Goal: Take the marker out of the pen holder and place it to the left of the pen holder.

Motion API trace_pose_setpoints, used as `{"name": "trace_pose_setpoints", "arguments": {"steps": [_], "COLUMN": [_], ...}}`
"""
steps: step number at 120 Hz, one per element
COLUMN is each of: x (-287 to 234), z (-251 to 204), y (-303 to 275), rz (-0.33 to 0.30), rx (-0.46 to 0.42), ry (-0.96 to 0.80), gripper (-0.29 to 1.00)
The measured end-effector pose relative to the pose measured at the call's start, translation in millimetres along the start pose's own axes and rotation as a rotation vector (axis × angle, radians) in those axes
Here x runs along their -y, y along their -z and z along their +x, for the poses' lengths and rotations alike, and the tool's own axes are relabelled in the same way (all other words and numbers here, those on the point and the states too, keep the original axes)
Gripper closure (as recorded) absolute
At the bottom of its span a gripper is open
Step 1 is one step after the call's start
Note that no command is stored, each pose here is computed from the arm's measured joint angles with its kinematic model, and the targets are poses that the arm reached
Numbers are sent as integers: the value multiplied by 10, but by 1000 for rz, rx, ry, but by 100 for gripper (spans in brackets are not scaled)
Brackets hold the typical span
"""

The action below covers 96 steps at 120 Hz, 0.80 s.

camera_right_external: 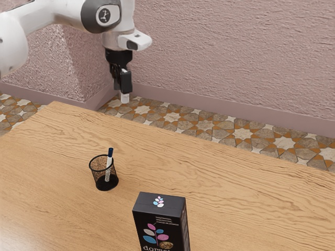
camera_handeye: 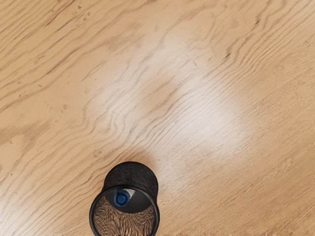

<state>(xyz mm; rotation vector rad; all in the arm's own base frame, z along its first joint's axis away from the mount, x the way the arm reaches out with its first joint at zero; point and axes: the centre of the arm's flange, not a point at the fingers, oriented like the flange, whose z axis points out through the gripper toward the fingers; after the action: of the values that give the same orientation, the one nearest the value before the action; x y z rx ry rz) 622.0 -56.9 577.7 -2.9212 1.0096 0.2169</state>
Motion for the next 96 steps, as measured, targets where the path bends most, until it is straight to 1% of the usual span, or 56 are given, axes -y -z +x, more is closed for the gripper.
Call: {"name": "trace_pose_setpoints", "arguments": {"steps": [12,24,32,42,53,62,72,86,96], "x": [64,211,262,288,424,485,596,725,741], "z": [142,244,314,409,392,385,325,271,305], "y": [-318,-796,-1178,-1659,-2037,-2214,-2367,-2520,-2581], "rz": [17,5,3,18,20,7,-41,-110,-133], "rx": [74,167,247,355,434,461,463,436,403], "ry": [-58,-99,-135,-189,-214,-228,-215,-194,-197], "gripper": [0,0,0,0,0,0,0,0,1]}}
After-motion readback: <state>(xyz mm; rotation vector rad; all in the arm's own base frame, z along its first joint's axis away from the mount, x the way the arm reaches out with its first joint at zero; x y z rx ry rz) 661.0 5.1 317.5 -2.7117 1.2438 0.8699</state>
